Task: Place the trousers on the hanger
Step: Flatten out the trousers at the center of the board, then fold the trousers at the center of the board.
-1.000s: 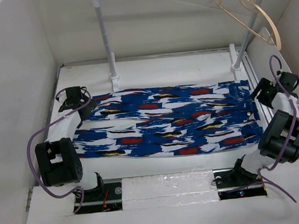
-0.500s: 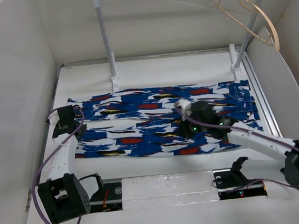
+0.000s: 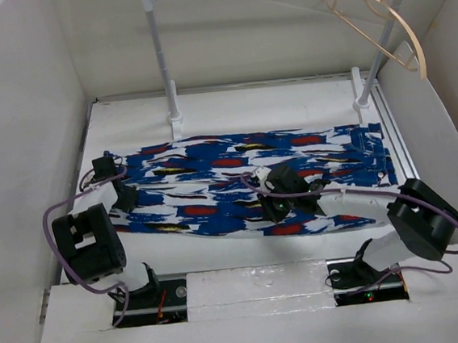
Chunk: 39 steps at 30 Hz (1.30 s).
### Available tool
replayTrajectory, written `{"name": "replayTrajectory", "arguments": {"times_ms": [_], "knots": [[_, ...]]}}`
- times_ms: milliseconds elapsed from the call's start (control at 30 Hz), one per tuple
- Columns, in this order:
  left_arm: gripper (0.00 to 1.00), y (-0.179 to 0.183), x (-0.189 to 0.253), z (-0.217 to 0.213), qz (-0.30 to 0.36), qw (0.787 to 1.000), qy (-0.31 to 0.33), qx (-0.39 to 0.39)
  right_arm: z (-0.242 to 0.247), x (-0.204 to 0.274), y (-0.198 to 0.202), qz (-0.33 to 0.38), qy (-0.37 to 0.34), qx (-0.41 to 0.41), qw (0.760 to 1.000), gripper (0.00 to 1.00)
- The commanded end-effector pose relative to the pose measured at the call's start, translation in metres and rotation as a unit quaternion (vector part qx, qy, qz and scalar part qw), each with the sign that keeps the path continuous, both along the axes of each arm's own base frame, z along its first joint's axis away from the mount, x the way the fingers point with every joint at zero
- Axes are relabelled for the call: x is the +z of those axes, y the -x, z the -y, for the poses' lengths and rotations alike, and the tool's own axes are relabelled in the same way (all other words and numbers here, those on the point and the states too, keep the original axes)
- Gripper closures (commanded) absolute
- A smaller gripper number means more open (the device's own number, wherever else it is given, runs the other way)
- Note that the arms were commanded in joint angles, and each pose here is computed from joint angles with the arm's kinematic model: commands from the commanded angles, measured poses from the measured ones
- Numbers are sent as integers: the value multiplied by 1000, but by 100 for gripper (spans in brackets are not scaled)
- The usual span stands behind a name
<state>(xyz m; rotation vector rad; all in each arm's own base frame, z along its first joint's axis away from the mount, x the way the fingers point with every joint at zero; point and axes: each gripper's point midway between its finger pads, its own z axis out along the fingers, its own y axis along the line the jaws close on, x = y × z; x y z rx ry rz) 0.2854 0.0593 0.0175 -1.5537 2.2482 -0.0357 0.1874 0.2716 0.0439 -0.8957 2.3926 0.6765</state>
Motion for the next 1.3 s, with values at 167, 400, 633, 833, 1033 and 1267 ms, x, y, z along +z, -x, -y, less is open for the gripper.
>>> {"name": "replayTrajectory", "arguments": {"times_ms": [167,400,633,833,1033,1267], "knots": [[77,-14,37,-12,14,999,-45,-27,12,37,-38,68,-11,-11,998,93],[33,27,95,-38,68,989,-126,31,14,72,-4,86,-48,21,995,65],[39,69,50,-77,48,988,-46,142,29,83,17,95,-59,39,993,64],[42,75,31,-101,2,986,-24,165,39,81,20,90,-57,33,994,64],[44,67,14,-104,2,989,-20,149,45,84,16,89,-57,23,994,64],[58,53,-1,-101,20,992,1,126,49,96,8,108,-36,2,994,64]]}}
